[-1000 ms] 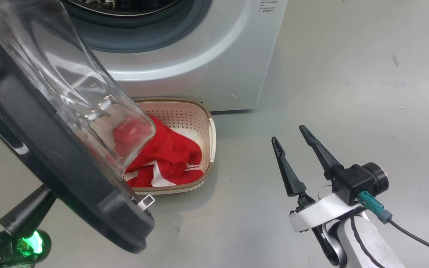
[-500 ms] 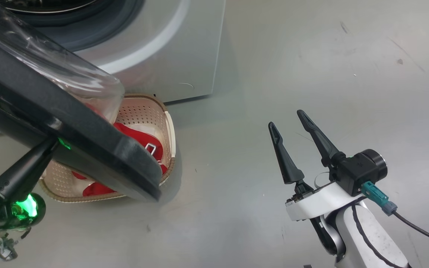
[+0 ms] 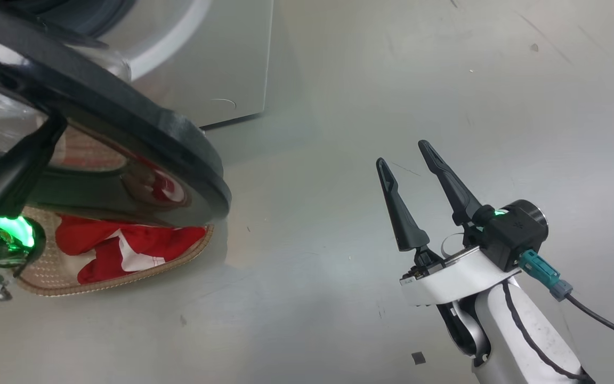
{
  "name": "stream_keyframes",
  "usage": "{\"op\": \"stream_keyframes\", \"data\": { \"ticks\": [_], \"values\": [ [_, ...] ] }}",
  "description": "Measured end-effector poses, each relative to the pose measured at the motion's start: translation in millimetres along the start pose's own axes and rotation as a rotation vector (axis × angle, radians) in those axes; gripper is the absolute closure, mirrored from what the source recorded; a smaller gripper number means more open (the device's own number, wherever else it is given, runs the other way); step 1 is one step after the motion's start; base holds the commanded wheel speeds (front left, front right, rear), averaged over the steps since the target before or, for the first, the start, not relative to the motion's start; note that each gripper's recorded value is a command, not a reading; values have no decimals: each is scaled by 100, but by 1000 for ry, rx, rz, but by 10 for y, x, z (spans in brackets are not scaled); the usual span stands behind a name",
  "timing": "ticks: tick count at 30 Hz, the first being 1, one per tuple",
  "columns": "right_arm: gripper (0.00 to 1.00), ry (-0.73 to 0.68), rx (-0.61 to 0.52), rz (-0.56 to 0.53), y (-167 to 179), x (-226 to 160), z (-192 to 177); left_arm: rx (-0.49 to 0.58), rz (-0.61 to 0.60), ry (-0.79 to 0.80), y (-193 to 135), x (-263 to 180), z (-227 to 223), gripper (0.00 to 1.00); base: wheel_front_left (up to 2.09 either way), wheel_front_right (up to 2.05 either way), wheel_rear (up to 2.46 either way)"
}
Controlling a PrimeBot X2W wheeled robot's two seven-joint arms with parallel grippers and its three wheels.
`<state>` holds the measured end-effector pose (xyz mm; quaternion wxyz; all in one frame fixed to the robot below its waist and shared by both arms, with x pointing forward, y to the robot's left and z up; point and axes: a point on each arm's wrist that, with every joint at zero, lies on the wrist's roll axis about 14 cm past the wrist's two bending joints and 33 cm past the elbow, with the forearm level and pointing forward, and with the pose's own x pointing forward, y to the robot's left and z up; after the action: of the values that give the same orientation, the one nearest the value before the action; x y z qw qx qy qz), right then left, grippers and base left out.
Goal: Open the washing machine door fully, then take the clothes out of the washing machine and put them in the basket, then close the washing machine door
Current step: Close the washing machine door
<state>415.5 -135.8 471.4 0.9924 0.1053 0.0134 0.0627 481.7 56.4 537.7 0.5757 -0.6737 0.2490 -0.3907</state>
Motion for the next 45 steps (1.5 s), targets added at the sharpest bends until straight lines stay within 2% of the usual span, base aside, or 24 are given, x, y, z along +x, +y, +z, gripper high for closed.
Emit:
{"op": "stream_keyframes", "data": {
  "ticks": [16,30,45],
  "values": [
    [0,8,9,-57,-141,-31,2,9,43,-79,250,541,413,100,0,0,0],
    [0,1,-1,-101,-236,-117,59,22,39,-119,282,922,545,100,0,0,0],
    [0,-13,-13,-96,-216,-64,88,20,7,-134,272,897,473,100,0,0,0]
  ]
}}
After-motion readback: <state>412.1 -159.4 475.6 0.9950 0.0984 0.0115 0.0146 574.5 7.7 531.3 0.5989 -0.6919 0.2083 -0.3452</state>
